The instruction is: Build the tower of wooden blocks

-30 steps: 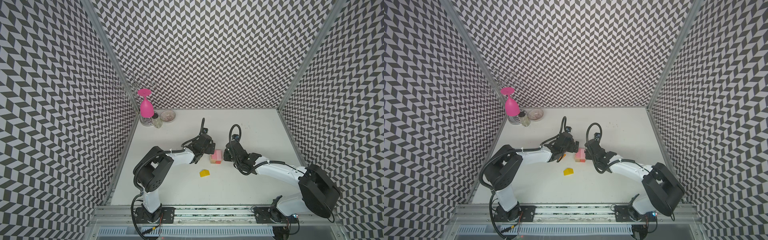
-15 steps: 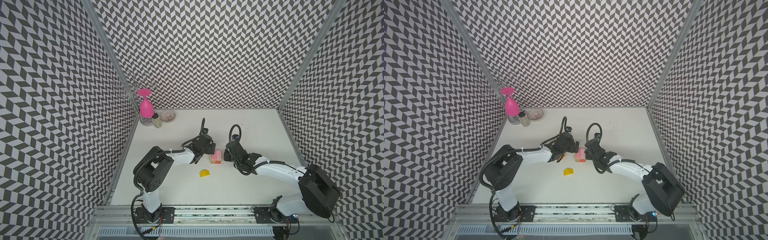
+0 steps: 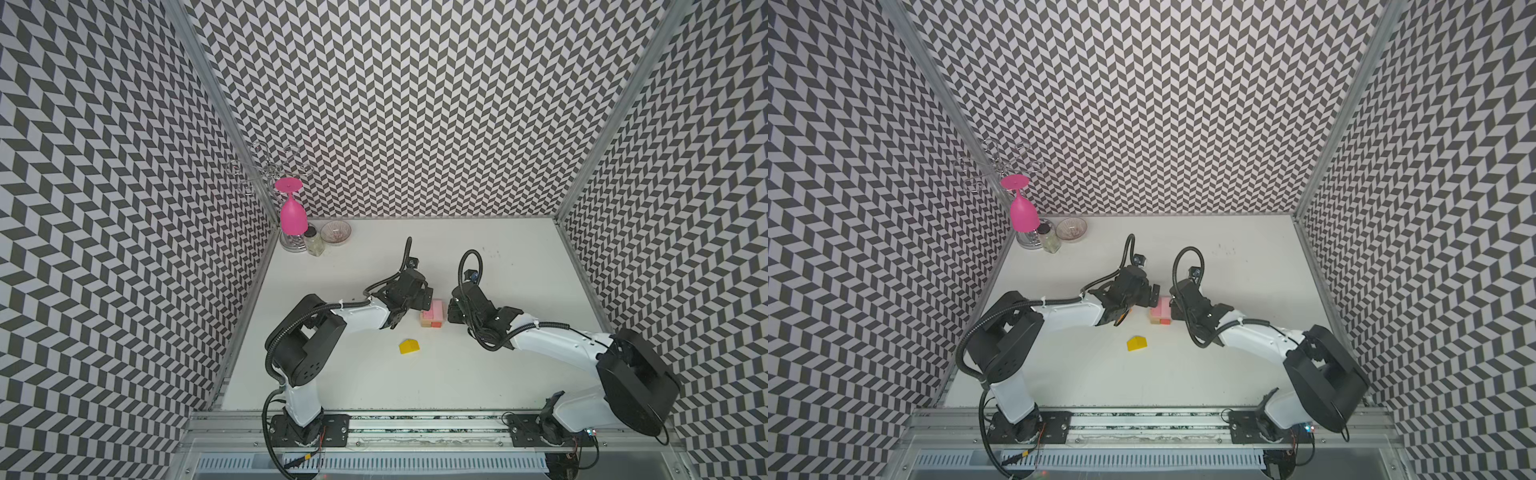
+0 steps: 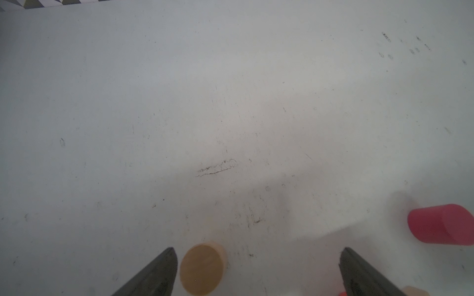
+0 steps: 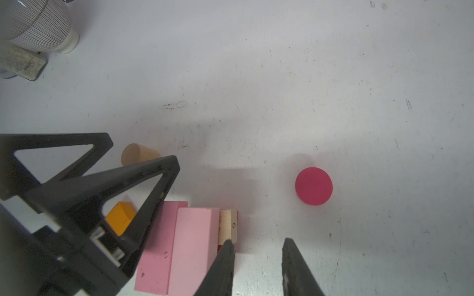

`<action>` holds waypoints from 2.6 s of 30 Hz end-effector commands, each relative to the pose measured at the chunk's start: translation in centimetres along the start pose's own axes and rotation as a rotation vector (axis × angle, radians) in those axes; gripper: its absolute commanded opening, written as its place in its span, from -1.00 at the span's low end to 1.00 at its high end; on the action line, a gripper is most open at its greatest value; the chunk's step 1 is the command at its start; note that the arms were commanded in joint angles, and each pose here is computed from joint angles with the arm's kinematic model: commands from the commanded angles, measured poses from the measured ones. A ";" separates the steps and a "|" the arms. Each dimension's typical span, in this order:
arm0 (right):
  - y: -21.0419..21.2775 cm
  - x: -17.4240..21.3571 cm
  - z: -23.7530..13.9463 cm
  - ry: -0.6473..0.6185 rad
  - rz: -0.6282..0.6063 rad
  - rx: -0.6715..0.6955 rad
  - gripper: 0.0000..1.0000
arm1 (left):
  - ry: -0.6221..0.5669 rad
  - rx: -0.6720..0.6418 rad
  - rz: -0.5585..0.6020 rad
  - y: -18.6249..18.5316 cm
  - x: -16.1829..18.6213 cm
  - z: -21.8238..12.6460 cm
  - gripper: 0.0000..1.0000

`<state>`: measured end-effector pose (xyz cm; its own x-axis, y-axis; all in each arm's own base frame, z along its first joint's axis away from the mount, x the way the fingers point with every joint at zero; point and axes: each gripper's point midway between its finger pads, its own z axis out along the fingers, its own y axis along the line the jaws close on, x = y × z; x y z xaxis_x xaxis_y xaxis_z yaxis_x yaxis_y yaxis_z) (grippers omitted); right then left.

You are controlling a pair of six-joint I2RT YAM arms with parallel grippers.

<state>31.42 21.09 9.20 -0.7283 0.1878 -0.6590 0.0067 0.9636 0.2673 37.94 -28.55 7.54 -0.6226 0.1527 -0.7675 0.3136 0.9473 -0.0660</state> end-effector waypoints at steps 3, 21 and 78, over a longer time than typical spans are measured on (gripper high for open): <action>0.1 -0.7 -0.3 -0.037 0.018 -0.010 -0.36 | -0.012 0.022 0.006 -0.7 -0.3 -1.2 0.98; 0.1 -0.6 -0.1 -0.034 0.019 -0.011 -0.36 | -0.012 0.025 0.000 -0.6 0.4 -2.0 0.98; -5.7 -1.6 6.0 0.017 0.064 0.117 -0.10 | -0.440 -0.341 -0.521 23.2 -0.2 -13.7 1.00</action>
<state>36.68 16.53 2.83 -0.7749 0.2011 -0.5993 0.1253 0.9781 0.1662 34.89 -2.48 13.46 -0.3082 -0.3690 -0.8768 -0.2422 0.9218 -0.3028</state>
